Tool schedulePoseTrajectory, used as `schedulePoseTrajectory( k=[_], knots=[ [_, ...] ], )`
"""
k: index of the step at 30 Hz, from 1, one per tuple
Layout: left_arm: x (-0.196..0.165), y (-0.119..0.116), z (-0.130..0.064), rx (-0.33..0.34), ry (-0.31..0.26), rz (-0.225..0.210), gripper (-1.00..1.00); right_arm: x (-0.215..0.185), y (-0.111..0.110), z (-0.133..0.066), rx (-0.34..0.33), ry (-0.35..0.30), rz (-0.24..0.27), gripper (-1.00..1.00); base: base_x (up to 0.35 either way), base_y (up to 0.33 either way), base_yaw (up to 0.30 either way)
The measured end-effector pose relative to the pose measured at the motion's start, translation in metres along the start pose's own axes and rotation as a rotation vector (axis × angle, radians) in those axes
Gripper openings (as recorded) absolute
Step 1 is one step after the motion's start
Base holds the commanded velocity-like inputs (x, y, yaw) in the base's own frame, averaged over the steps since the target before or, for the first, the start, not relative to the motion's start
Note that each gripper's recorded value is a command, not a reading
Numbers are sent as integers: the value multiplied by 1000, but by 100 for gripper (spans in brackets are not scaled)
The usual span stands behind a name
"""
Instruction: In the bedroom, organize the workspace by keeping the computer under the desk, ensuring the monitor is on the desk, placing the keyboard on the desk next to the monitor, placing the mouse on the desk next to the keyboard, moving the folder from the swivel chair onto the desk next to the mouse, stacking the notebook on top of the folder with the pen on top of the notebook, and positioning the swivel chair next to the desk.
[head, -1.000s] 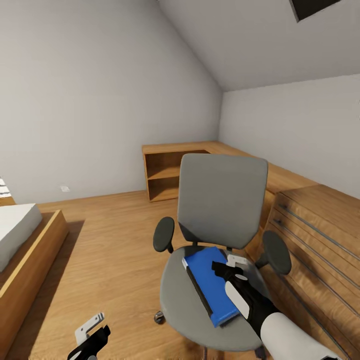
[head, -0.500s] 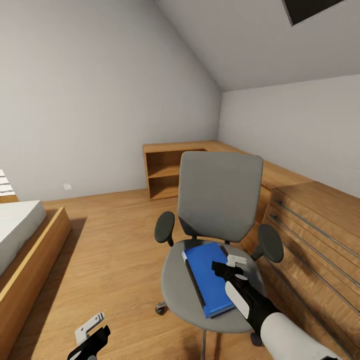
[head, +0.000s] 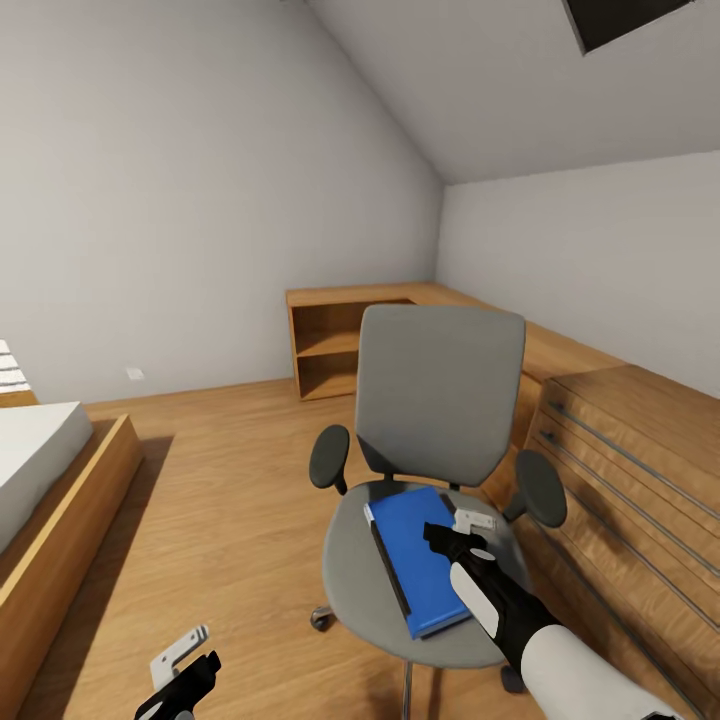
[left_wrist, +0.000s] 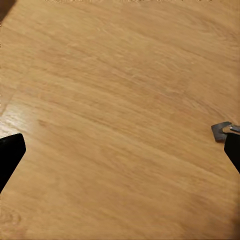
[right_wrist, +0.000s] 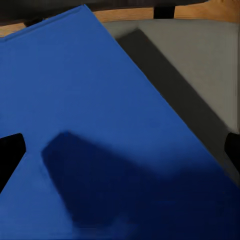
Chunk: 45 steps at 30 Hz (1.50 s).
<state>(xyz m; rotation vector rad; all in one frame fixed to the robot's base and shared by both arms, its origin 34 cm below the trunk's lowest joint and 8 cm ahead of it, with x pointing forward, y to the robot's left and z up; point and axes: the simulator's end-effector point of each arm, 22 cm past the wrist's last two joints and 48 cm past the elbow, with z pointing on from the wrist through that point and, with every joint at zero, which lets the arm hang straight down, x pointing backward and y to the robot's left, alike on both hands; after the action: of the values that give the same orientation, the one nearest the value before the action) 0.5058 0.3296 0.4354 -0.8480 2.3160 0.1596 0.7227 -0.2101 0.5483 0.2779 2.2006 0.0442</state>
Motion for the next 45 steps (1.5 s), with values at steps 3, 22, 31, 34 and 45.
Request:
schedulePoseTrajectory(
  k=[3, 22, 31, 34, 45],
  knots=[
    [-5, -1, -4, 0, 0, 0, 100, -6, 1, -3, 0, -1, -1, 100, 0, 0, 0],
    [-29, -6, -30, -9, 7, 3, 100, -46, 10, -21, -7, -27, 1, 100, 0, 0, 0],
    [-41, -9, -42, -10, 8, 3, 100, -66, 18, -31, -19, -47, -6, 100, 0, 0, 0],
    [-44, -9, -46, -14, 11, 5, 100, -71, 23, -35, -25, -52, -17, 100, 0, 0, 0],
    [-26, 6, -42, -48, 44, 30, 100, -62, 44, -39, -66, -54, -106, 100, 0, 0, 0]
  ],
)
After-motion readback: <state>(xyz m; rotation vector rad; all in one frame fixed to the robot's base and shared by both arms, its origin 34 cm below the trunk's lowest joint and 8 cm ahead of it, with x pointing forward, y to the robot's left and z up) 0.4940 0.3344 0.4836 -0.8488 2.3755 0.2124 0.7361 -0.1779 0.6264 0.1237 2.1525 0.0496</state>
